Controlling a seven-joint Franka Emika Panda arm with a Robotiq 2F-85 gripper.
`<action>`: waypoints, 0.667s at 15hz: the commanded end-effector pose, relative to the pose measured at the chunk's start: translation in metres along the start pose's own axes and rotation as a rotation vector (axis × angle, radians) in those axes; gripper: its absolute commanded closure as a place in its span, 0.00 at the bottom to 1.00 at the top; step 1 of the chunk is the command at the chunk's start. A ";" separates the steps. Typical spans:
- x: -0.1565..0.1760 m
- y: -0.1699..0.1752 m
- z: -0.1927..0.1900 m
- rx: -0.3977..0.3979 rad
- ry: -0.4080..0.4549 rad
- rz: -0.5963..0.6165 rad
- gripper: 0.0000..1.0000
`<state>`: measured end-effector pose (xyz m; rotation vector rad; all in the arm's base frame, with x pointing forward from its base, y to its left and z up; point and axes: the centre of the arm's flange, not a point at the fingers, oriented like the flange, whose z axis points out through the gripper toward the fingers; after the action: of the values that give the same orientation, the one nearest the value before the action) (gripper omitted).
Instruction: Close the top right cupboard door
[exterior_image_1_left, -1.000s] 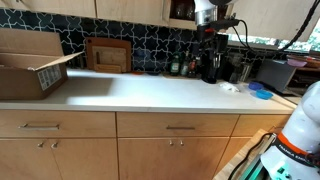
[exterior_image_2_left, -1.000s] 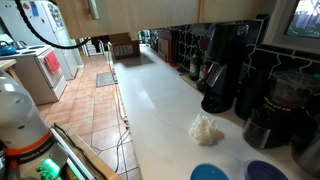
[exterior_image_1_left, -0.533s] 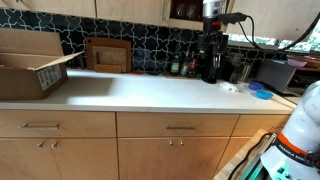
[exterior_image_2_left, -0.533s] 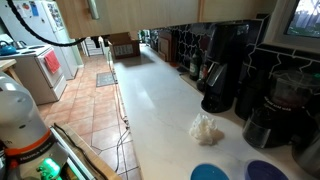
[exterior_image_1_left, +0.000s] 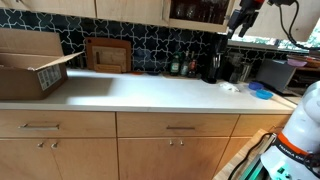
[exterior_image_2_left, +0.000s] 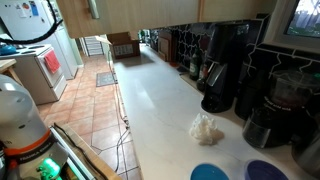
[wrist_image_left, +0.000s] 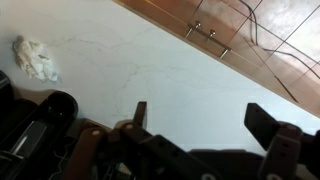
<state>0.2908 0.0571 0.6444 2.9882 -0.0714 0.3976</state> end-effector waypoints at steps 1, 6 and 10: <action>-0.063 0.024 -0.039 -0.020 0.110 0.157 0.00; -0.115 0.042 -0.089 -0.094 0.257 0.352 0.00; -0.116 0.040 -0.102 -0.089 0.303 0.347 0.00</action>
<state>0.1503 0.0345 0.7167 2.7876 -0.5647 0.8534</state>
